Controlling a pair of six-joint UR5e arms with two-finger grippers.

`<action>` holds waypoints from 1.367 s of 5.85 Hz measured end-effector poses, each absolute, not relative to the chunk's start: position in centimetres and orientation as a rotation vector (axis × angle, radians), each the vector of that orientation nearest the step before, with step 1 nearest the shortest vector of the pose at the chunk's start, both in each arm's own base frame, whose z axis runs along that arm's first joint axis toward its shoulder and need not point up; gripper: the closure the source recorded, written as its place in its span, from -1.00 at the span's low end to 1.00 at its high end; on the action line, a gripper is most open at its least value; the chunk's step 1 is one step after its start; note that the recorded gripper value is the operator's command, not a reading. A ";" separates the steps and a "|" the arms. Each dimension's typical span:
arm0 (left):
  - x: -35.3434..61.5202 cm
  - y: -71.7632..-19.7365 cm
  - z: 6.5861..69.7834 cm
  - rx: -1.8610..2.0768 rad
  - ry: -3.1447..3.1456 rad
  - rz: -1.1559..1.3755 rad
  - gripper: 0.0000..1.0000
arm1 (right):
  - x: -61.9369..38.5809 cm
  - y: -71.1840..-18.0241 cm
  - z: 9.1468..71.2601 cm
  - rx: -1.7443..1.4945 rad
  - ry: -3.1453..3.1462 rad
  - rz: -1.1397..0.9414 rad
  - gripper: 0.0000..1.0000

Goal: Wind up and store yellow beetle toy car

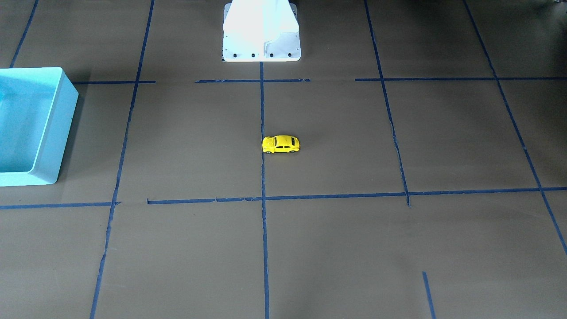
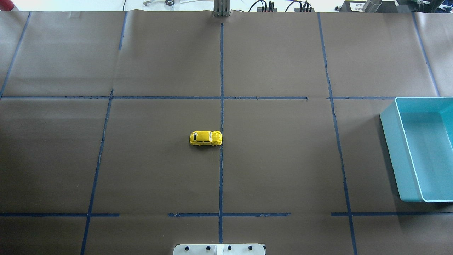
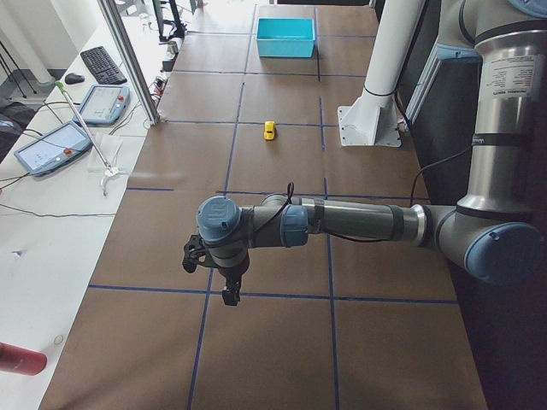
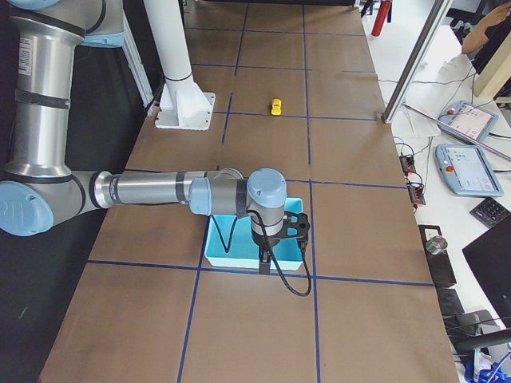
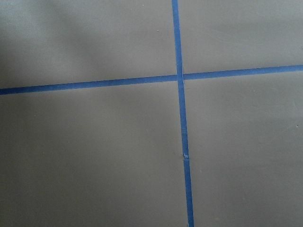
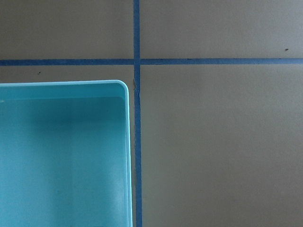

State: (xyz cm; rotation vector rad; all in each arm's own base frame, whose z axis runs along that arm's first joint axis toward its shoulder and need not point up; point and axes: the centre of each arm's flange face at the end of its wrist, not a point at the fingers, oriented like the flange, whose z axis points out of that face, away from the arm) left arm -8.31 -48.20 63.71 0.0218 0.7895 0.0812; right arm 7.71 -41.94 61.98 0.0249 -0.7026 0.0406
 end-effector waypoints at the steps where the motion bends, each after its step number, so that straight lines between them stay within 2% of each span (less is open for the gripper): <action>1: -8.3 -48.2 63.7 0.022 0.789 0.082 -1.00 | 7.7 -41.9 62.0 0.024 -0.703 0.041 -1.00; 5: -7.6 -49.2 62.3 0.042 0.788 0.106 -1.00 | 7.7 -41.9 62.1 0.023 -0.703 0.043 -1.00; 8: 2.2 -54.3 56.5 0.076 0.791 0.321 -1.00 | 7.7 -41.9 62.1 0.023 -0.703 0.042 -1.00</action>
